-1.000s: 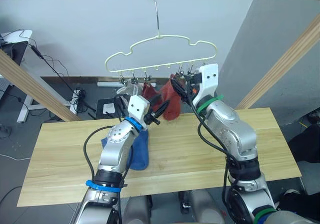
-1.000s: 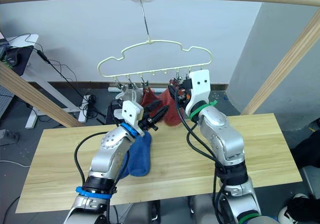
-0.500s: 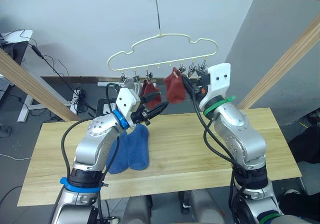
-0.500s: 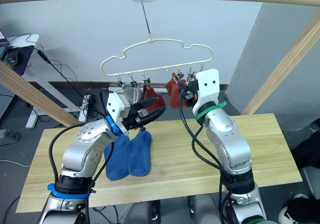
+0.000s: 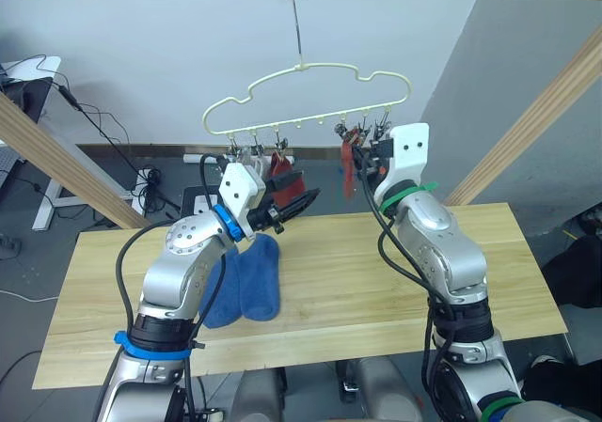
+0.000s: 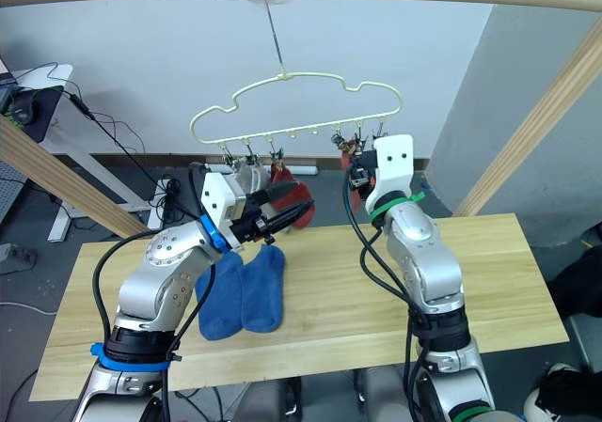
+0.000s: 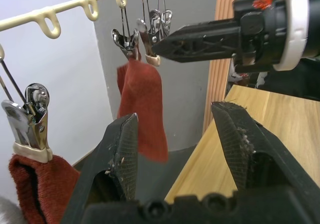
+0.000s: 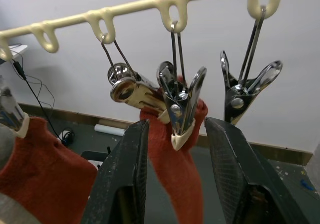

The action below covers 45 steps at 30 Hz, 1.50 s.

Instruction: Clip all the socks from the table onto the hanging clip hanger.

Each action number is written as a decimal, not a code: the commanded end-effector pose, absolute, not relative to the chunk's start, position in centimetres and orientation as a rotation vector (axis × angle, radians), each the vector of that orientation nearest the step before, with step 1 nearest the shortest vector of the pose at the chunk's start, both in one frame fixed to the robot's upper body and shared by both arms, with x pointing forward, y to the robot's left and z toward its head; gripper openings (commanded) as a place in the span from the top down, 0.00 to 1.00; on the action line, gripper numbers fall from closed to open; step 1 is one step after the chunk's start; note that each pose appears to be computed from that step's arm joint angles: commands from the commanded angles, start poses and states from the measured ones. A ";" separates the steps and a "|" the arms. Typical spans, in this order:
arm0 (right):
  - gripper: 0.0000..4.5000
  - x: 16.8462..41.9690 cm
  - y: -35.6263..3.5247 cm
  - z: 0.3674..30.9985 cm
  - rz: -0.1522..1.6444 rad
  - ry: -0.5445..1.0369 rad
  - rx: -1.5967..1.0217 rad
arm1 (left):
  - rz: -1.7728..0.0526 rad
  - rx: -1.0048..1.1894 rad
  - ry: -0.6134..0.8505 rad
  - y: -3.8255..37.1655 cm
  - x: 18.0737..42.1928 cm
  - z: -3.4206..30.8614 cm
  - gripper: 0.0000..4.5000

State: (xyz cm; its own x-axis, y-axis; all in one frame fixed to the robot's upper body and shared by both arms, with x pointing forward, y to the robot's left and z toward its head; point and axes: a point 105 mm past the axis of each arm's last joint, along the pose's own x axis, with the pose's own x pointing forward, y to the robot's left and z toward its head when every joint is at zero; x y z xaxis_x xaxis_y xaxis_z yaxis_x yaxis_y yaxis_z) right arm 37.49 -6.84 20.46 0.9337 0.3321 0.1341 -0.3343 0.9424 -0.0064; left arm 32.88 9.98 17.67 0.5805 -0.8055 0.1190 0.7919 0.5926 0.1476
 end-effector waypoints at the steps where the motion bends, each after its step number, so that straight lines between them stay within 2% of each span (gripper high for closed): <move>1: 0.60 37.7 -7.1 22.5 0.333 -0.223 0.009 | -0.949 0.102 -0.211 9.9 32.6 18.0 0.42; 15: 0.60 38.8 -5.5 23.6 0.383 -0.294 -0.066 | -0.946 0.109 -0.220 9.8 32.6 18.2 0.42; 44: 0.60 39.4 -4.6 24.2 0.414 -0.314 -0.040 | -0.935 0.106 -0.203 9.8 32.3 17.7 0.42; 45: 0.64 39.4 -4.6 24.2 0.413 -0.314 -0.039 | -0.934 0.106 -0.202 9.8 32.3 17.7 0.42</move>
